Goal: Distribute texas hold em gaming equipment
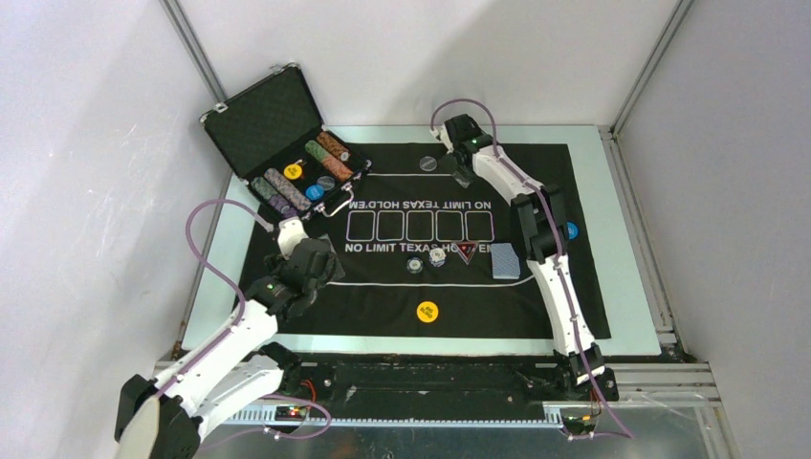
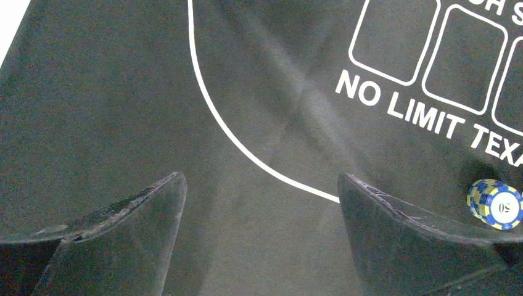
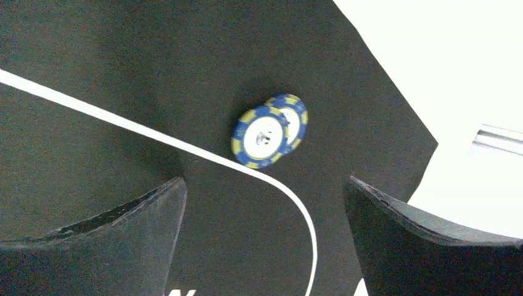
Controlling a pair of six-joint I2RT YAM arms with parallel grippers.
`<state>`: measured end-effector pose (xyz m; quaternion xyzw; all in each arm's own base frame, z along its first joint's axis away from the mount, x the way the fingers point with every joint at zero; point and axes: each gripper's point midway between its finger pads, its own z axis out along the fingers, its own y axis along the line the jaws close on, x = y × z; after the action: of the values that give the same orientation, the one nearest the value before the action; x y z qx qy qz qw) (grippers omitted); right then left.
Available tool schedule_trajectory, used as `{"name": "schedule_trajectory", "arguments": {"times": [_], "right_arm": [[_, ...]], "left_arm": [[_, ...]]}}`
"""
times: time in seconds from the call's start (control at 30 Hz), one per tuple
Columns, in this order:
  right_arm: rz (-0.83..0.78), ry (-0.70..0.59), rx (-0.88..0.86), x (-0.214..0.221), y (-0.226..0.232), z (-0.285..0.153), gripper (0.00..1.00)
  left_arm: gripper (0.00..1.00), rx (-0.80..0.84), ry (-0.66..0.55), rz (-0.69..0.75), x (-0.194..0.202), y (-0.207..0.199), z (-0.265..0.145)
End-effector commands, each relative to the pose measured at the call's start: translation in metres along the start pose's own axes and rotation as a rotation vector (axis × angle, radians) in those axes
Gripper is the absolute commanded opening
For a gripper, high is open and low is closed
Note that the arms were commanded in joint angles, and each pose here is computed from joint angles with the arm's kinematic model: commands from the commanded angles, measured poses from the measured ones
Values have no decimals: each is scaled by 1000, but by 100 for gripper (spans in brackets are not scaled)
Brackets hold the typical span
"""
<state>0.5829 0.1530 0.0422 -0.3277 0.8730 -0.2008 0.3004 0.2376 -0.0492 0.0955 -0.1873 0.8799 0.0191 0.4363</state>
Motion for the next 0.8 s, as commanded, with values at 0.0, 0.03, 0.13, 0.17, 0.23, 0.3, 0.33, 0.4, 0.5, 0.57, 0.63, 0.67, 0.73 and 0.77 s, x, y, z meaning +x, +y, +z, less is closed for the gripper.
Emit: {"name": "schedule_trajectory", "arguments": {"times": [0.0, 0.03, 0.13, 0.17, 0.23, 0.3, 0.33, 0.4, 0.5, 0.57, 0.63, 0.67, 0.73, 0.77], "right_arm": [[-11, 32, 68, 12, -27, 9, 100], [-12, 37, 74, 13, -28, 11, 100], [-7, 34, 90, 13, -32, 16, 100], [-6, 27, 93, 10, -35, 17, 100], [-9, 20, 96, 8, -36, 19, 100], [-11, 16, 92, 7, -35, 22, 99], [-12, 16, 87, 7, -34, 23, 100], [-10, 7, 69, 5, -31, 22, 99], [-31, 6, 4, 6, -15, 17, 99], [-41, -18, -23, 1, -10, 8, 100], [-37, -43, -31, -5, -7, 5, 100], [-26, -54, -34, -8, -6, 5, 100], [7, -82, -20, -18, -12, 4, 100], [16, -82, -16, -18, -12, 8, 100]], "left_arm": [[100, -24, -33, -9, -7, 3, 2], [100, -25, -33, -9, -7, 3, 3], [100, -25, -31, -8, -7, 3, 3], [100, -27, -29, -6, -6, 3, 4], [100, -29, -25, -4, -6, 2, 5], [100, -32, -22, -1, -5, 2, 6], [100, -33, -21, 0, -5, 2, 6], [100, -33, -20, 1, -4, 2, 6], [100, -36, -20, 3, -4, 2, 7], [100, -36, -19, 5, -4, 2, 7], [100, -37, -18, 6, -4, 2, 7], [100, -37, -17, 7, -4, 2, 7], [100, -40, -16, 10, -4, 2, 8], [100, -41, -18, 10, -4, 3, 8]]}}
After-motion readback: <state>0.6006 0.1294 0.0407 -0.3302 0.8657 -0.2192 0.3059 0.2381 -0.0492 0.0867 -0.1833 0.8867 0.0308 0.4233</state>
